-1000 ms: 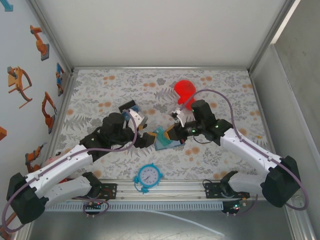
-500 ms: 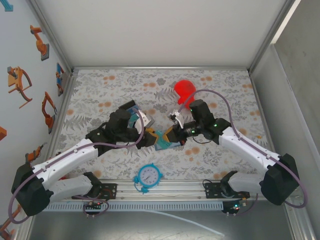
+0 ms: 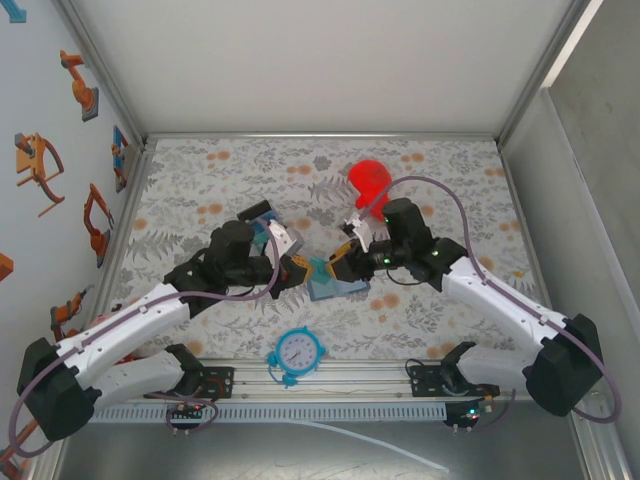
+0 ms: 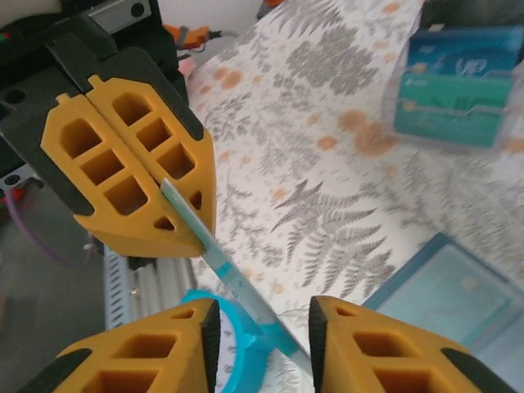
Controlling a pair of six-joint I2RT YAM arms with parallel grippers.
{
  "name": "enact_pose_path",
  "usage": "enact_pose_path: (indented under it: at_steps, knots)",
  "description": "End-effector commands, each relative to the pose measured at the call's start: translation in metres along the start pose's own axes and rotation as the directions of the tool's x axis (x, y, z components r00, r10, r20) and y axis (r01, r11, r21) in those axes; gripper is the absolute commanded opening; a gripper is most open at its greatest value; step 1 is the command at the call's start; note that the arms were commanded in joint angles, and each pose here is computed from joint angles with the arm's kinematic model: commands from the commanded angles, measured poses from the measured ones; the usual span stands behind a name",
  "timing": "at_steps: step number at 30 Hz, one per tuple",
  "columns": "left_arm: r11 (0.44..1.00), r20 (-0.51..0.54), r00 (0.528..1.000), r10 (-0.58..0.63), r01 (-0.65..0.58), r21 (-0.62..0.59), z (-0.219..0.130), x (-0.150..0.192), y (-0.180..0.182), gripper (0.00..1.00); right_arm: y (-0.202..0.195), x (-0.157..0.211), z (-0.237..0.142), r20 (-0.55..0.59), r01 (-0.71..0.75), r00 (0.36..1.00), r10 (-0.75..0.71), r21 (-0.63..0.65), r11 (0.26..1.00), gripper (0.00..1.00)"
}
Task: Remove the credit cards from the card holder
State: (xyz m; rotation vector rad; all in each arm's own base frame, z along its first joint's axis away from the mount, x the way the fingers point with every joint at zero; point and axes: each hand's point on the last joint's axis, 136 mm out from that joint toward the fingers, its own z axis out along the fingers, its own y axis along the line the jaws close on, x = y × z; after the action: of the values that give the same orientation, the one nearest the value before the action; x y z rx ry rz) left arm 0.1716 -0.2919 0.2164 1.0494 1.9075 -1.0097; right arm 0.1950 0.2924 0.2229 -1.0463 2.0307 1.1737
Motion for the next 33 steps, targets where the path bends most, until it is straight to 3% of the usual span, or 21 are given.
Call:
enact_pose_path:
  at_steps: [1, 5, 11, 16, 17, 18, 20, 33]
  knots:
    - [0.995, 0.109, 0.993, -0.053, 0.062, -0.084, -0.010, -0.014, 0.012, 0.00, -0.011, -0.023, -0.013, 0.112, -0.012, 0.994, -0.002, 0.126, 0.992, 0.37]
    - [0.976, 0.285, 0.951, -0.118, 0.165, -0.145, -0.027, -0.028, 0.024, 0.00, -0.017, -0.040, -0.024, 0.243, -0.073, 0.970, 0.030, 0.169, 0.983, 0.42]
    - [0.940, 0.464, 0.867, -0.182, 0.292, -0.178, -0.047, -0.035, 0.041, 0.00, -0.020, -0.053, -0.019, 0.389, -0.193, 0.908, 0.154, 0.064, 0.979, 0.44]
    - [0.931, 0.499, 0.846, -0.185, 0.313, -0.186, -0.053, -0.042, 0.044, 0.00, -0.018, -0.063, -0.005, 0.433, -0.256, 0.860, 0.270, -0.090, 0.962, 0.47]
    - [0.931, 0.504, 0.843, -0.186, 0.315, -0.184, -0.054, -0.044, 0.043, 0.00, -0.017, -0.067, -0.003, 0.442, -0.264, 0.848, 0.292, -0.125, 0.956, 0.51]
    - [0.931, 0.513, 0.838, -0.186, 0.318, -0.181, -0.055, -0.046, 0.043, 0.00, -0.016, -0.070, 0.000, 0.447, -0.268, 0.839, 0.310, -0.156, 0.951, 0.62]
    - [0.933, 0.524, 0.831, -0.187, 0.317, -0.171, -0.056, -0.050, 0.042, 0.00, -0.017, -0.073, 0.004, 0.450, -0.276, 0.828, 0.335, -0.193, 0.942, 0.68]
    - [0.938, 0.588, 0.774, -0.237, 0.340, -0.069, -0.057, -0.070, 0.033, 0.00, 0.003, -0.094, 0.011, 0.437, -0.190, 0.830, 0.346, -0.361, 0.913, 0.59]
